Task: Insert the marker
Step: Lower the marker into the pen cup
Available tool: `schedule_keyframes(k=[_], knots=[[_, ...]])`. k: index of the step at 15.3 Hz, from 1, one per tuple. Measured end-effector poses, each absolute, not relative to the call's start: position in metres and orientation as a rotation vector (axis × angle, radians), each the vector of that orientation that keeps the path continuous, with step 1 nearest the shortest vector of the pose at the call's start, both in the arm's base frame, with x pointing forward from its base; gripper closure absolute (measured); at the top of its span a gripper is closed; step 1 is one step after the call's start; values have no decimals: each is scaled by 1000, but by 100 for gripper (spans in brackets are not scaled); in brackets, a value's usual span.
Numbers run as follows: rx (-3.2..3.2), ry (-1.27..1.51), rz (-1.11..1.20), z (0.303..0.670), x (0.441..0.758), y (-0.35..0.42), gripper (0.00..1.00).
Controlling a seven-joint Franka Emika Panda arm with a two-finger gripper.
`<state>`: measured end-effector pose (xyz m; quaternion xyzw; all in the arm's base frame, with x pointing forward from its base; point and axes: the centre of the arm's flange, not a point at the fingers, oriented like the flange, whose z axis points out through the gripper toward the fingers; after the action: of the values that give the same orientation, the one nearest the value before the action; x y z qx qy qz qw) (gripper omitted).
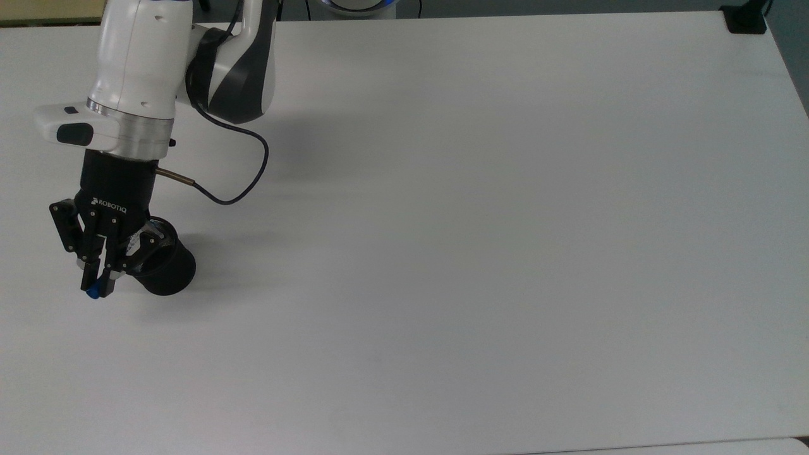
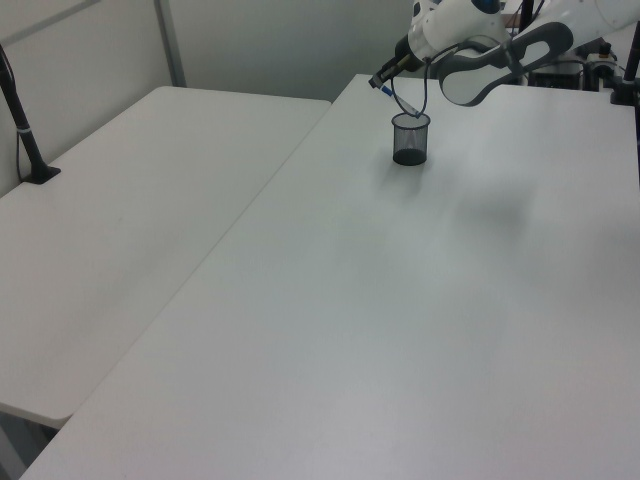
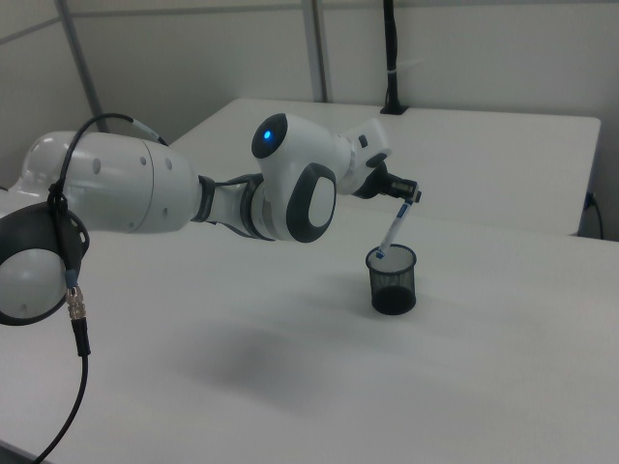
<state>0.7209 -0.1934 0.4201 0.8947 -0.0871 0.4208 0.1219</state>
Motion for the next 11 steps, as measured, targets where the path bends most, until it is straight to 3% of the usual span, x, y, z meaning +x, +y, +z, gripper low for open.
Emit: schedule_keyframes(k=[7, 10, 11], knots=[[2609, -263, 1226, 417, 719, -199, 81], [2620, -262, 1206, 410, 717, -199, 78], [2622, -262, 1203, 408, 716, -199, 73]])
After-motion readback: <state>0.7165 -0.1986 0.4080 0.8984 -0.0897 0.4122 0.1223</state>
